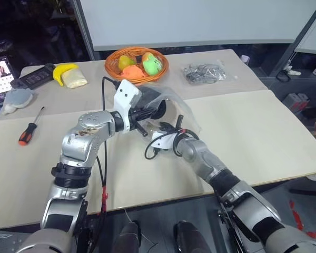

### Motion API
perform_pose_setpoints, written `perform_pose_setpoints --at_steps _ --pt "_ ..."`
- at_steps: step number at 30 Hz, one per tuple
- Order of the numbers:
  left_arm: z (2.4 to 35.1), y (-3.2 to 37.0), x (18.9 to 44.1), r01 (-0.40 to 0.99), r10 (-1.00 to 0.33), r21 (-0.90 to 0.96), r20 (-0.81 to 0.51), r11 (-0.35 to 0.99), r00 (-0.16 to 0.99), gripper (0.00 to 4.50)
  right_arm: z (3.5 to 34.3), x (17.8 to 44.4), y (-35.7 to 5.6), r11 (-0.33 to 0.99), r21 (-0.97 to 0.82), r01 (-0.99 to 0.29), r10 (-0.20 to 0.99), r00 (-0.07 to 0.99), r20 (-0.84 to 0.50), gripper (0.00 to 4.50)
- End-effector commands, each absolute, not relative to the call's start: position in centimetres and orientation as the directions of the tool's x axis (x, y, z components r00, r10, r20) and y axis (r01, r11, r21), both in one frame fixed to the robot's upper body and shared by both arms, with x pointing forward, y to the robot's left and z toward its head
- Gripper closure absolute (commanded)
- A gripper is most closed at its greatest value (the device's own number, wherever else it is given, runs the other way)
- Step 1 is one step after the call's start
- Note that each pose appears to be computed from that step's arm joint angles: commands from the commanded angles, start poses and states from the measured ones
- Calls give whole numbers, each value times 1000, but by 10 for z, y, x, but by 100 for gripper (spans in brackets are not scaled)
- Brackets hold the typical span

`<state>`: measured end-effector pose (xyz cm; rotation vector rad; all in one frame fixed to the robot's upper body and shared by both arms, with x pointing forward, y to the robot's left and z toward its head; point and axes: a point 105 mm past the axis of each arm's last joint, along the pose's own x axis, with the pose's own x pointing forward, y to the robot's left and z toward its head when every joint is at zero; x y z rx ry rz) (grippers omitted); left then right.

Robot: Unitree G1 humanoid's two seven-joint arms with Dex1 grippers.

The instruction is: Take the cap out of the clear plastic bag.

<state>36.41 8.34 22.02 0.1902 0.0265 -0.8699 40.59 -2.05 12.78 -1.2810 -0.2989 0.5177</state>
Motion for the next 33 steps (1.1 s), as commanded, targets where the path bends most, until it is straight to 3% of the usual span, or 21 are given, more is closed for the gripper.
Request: perform_pose_setpoints --at_steps 1,6,13,20,24,27,30,33 --pt "234 83 360 759 -764 191 -60 622 642 450 137 404 -16 222 -957 -188 543 839 -39 445" --pt "229 82 359 759 -764 207 -76 617 641 450 146 399 -13 262 -944 -198 580 814 -10 445" --pt "226 80 353 770 -774 224 -92 597 627 450 192 378 -36 441 -863 -245 592 803 75 445" --pt "219 80 351 780 -779 203 -105 592 618 450 233 325 -41 489 -694 -529 754 656 31 445" --pt "217 79 352 783 -781 194 -104 591 615 450 211 300 -34 358 -633 -686 817 559 -143 445" --pt "217 77 352 786 -784 192 -104 588 612 450 189 292 -26 301 -624 -721 813 536 -228 445" --pt "216 76 352 788 -786 191 -105 585 609 450 159 307 -33 174 -783 -597 700 634 -328 445" --pt "215 77 353 789 -786 188 -110 585 609 450 131 323 -44 -20 -915 -402 579 742 -338 445"
